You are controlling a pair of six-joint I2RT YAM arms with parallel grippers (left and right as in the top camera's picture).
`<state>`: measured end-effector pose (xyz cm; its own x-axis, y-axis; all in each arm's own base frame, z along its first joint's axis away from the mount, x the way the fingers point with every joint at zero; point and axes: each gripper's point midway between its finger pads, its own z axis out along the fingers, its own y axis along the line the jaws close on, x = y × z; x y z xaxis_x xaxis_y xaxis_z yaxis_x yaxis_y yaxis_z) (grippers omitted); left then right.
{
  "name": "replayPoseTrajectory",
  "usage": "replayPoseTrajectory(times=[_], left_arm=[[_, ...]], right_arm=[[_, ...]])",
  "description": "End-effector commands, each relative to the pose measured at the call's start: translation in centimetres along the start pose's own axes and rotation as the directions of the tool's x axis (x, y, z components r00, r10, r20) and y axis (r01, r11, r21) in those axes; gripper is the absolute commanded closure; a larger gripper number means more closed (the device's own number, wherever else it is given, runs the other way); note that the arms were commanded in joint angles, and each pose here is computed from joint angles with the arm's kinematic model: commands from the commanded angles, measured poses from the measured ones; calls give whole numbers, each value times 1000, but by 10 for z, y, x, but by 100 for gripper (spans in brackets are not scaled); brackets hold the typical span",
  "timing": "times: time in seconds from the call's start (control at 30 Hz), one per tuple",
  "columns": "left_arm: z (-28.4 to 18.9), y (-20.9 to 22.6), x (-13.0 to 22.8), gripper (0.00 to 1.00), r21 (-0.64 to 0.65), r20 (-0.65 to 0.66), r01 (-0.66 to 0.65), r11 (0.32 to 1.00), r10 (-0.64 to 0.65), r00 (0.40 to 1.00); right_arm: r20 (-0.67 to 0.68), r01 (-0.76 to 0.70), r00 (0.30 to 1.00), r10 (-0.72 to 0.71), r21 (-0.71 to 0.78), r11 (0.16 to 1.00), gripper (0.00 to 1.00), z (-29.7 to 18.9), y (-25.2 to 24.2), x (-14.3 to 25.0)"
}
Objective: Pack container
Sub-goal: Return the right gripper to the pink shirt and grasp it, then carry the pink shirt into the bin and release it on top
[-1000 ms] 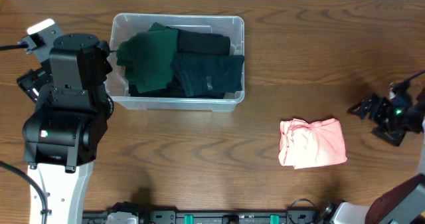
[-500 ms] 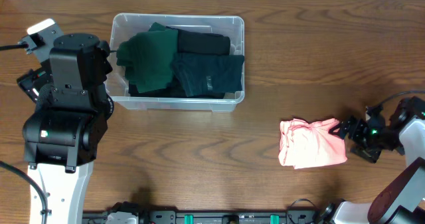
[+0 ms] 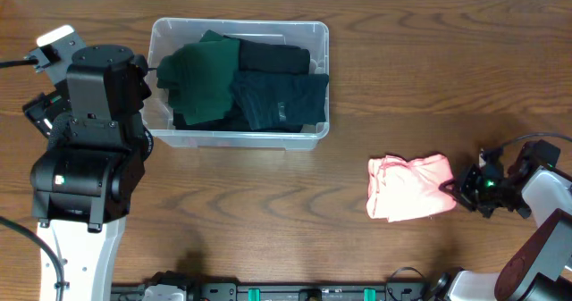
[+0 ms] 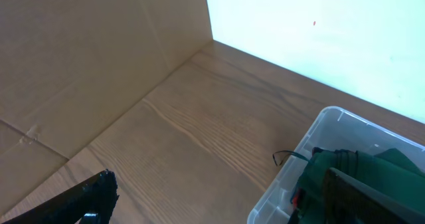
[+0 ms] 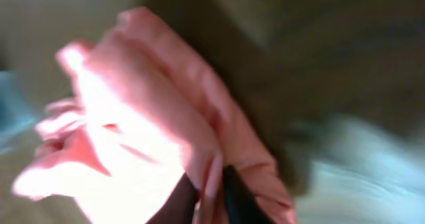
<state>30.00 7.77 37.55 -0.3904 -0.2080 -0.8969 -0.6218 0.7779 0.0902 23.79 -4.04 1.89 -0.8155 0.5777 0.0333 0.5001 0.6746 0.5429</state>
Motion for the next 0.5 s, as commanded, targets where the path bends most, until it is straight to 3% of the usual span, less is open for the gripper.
replayPoseTrajectory(times=[0.0,0.13,0.27,0.47], left_arm=[[-1,5,-4,2,-23,14,2,1000,-2,1000],[-1,5,-4,2,-23,14,3,1000,-2,1000],[-1,5,-4,2,-23,14,2,1000,-2,1000],[-1,5,-4,2,-23,14,2,1000,-2,1000]], right_arm=[[43,13,999,3,-356,935,99,-26,74,-20],[76,62,997,-15,-668,742,99,-76,144,-40],[64,67,998,-30,-729,681,99,-96,184,-49],[219,277,961,-169,-762,585,99,-116,264,-48]])
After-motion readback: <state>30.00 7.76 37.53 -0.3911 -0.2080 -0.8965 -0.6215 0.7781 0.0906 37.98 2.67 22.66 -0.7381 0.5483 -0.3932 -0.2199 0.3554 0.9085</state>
